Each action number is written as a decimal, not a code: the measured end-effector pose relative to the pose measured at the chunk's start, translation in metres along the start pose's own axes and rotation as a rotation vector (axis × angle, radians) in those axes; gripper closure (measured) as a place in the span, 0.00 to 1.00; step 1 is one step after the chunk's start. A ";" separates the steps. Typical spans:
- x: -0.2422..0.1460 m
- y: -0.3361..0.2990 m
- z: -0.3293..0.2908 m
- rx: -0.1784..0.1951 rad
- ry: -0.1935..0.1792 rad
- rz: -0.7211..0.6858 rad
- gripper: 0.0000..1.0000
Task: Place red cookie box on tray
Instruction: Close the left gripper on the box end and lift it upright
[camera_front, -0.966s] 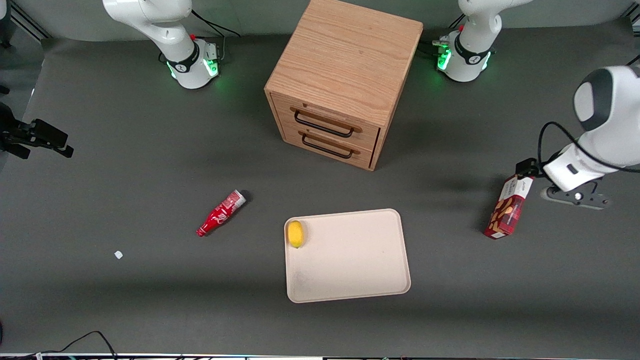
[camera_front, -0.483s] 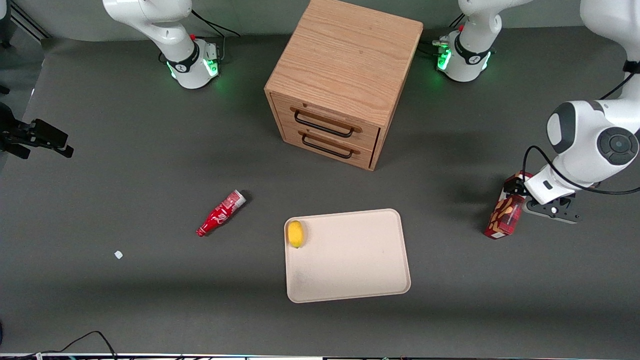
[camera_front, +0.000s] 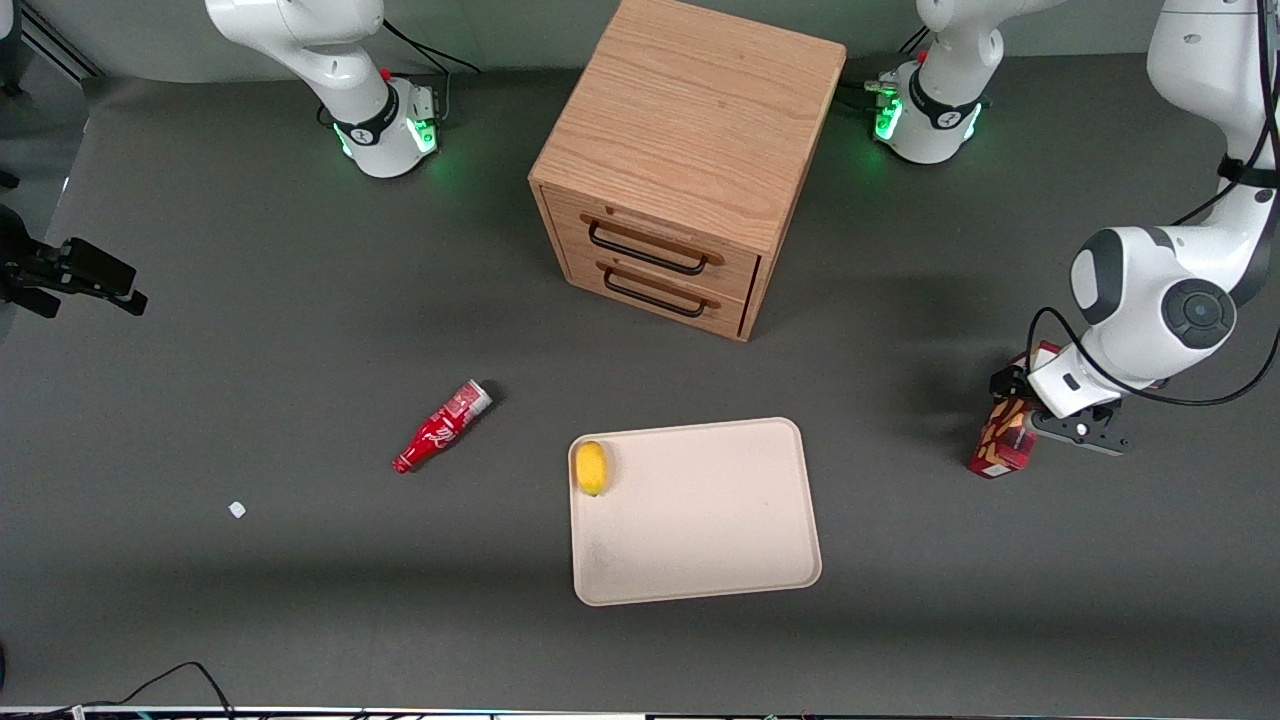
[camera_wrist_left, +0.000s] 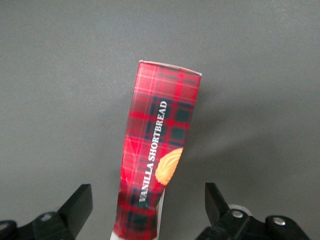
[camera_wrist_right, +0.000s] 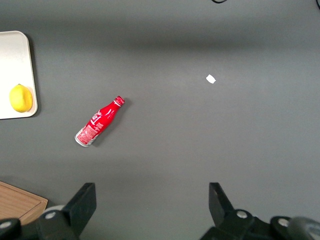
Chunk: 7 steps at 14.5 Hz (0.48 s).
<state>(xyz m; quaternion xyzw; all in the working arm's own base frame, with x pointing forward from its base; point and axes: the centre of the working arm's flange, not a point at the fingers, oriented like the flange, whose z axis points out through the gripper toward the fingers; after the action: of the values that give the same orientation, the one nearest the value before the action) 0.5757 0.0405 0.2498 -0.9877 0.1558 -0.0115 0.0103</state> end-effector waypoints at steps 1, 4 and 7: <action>-0.001 -0.002 0.005 0.000 0.004 -0.004 0.00; -0.004 -0.005 0.019 -0.005 0.005 -0.010 0.06; -0.003 -0.002 0.020 -0.006 0.004 -0.005 0.37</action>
<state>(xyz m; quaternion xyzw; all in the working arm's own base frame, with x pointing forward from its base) 0.5738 0.0434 0.2294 -0.9880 0.1536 -0.0129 0.0069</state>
